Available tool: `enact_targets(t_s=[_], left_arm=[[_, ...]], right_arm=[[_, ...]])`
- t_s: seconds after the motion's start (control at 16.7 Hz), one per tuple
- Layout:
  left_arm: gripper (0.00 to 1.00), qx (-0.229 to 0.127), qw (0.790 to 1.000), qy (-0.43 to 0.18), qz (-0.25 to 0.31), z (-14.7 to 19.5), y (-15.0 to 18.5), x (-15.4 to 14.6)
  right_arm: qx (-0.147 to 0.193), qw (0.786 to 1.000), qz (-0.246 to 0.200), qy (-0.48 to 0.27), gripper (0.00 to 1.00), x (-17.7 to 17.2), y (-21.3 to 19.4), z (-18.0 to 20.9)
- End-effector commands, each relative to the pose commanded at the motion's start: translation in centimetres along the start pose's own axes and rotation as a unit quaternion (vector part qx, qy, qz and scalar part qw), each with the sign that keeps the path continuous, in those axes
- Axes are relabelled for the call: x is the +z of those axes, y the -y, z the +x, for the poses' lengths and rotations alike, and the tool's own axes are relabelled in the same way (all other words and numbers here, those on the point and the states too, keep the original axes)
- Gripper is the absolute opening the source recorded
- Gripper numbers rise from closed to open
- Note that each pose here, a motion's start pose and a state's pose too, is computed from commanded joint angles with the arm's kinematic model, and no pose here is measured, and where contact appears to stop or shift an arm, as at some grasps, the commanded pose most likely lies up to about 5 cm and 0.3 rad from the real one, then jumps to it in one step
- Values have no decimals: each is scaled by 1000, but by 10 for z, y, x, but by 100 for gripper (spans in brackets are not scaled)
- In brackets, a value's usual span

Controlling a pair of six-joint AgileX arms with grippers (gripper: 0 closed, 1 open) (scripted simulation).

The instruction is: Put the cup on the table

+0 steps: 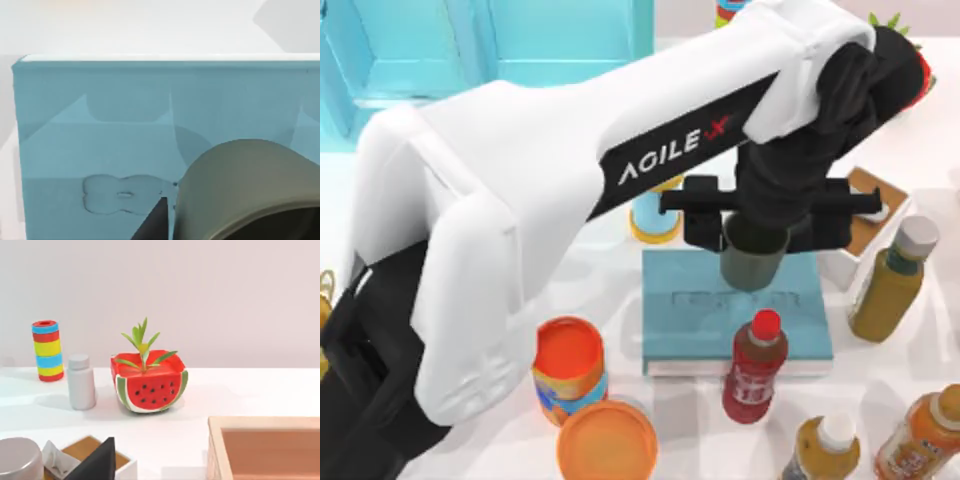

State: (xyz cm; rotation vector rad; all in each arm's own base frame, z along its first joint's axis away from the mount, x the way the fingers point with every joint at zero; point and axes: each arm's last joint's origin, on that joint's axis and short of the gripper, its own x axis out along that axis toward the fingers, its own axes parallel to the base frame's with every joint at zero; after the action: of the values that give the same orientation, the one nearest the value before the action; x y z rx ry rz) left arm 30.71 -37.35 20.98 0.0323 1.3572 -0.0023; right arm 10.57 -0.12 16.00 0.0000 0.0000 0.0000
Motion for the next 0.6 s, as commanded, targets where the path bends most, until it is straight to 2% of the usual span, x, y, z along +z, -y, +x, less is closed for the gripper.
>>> enact_targets(t_s=[0.24, 0.6], left_arm=[[0, -29, 999, 14, 9, -31, 11, -5], [0, -6, 1000, -8, -1, -19, 13, -7]], right_arm=[[0, 1000, 0, 0, 100, 0, 0, 0], [0, 1000, 0, 0, 100, 0, 0, 0]])
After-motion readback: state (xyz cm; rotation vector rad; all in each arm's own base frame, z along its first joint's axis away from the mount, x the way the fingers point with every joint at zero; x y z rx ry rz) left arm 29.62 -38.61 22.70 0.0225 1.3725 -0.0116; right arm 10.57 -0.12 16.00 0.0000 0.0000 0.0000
